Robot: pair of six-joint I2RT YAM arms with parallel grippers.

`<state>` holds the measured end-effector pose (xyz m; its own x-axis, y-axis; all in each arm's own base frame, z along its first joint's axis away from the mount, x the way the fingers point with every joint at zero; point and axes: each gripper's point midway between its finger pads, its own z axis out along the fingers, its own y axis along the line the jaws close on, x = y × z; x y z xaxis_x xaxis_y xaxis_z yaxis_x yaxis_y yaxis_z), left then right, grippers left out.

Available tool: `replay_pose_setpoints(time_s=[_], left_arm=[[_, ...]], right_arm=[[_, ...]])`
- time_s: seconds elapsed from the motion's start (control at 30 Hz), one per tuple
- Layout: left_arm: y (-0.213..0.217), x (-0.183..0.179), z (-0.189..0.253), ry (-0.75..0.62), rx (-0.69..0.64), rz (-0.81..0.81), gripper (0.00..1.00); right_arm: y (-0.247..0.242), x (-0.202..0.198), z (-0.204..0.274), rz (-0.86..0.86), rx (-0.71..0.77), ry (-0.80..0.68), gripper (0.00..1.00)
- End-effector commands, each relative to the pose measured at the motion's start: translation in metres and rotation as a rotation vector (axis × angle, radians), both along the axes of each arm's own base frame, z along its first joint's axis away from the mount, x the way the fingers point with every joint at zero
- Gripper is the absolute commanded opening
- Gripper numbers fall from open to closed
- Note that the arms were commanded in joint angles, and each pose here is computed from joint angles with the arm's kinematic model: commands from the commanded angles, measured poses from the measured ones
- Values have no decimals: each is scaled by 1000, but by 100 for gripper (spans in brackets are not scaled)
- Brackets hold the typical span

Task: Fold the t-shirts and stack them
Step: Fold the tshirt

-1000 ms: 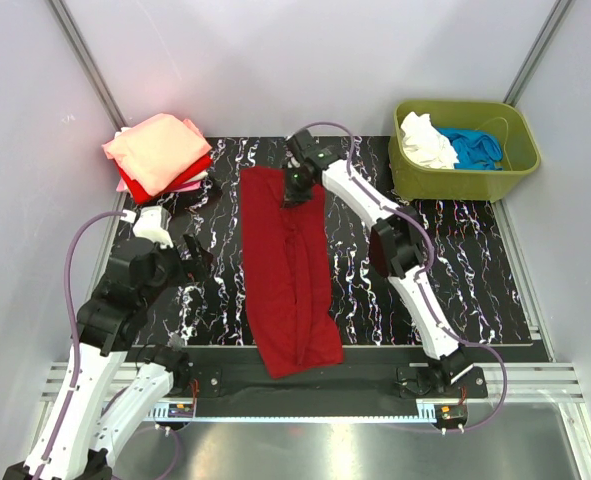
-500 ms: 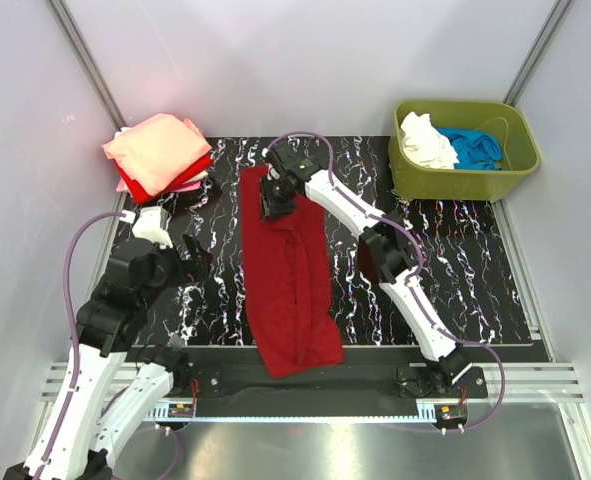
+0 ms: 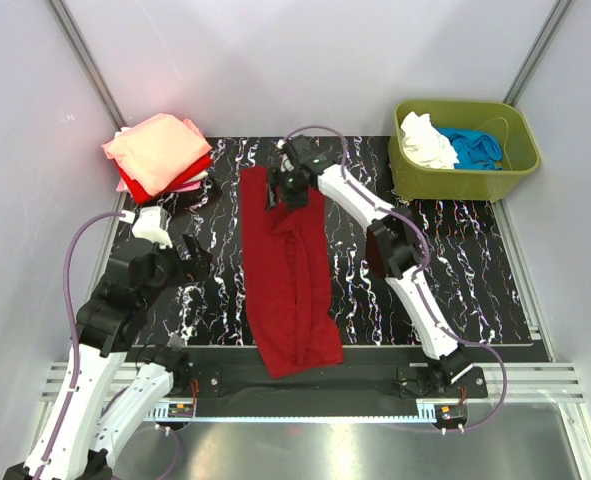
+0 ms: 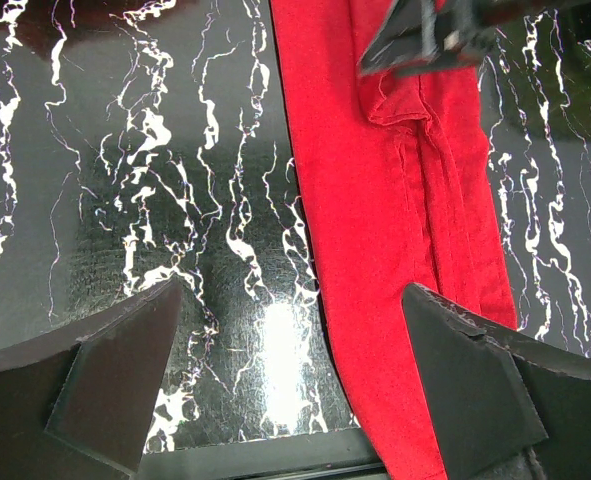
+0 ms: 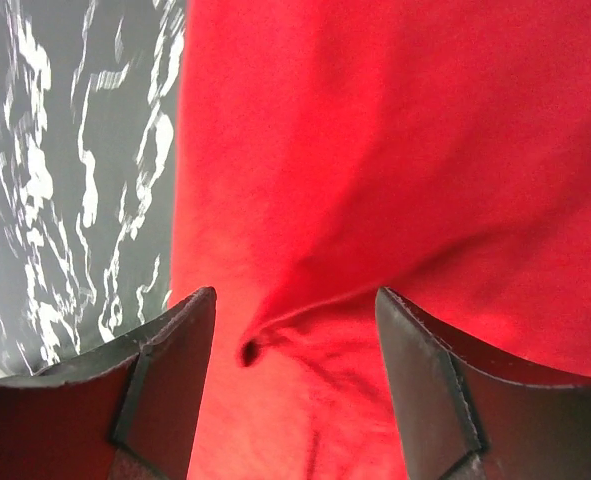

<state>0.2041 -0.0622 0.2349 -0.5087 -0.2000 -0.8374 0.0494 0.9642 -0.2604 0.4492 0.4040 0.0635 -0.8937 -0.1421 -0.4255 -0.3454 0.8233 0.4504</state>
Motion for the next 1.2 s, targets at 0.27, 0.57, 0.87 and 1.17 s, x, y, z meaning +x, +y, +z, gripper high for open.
replay_pose_setpoints(time_s=[0.27,0.57,0.87,1.17], left_arm=[[2,6,8,-48,-10,22,99],[1,6,8,-48,-10,19,99],[2,5,10,-57,-12,20,99],[3,4,11,-66,-14,22,99]], right_arm=[[-50,59,45,-152,77,-75,70],[-42,72,32,-179,126,-55,66],[-37,75,17,-194,142,-28,64],[-31,78,5,-208,171,0,62]])
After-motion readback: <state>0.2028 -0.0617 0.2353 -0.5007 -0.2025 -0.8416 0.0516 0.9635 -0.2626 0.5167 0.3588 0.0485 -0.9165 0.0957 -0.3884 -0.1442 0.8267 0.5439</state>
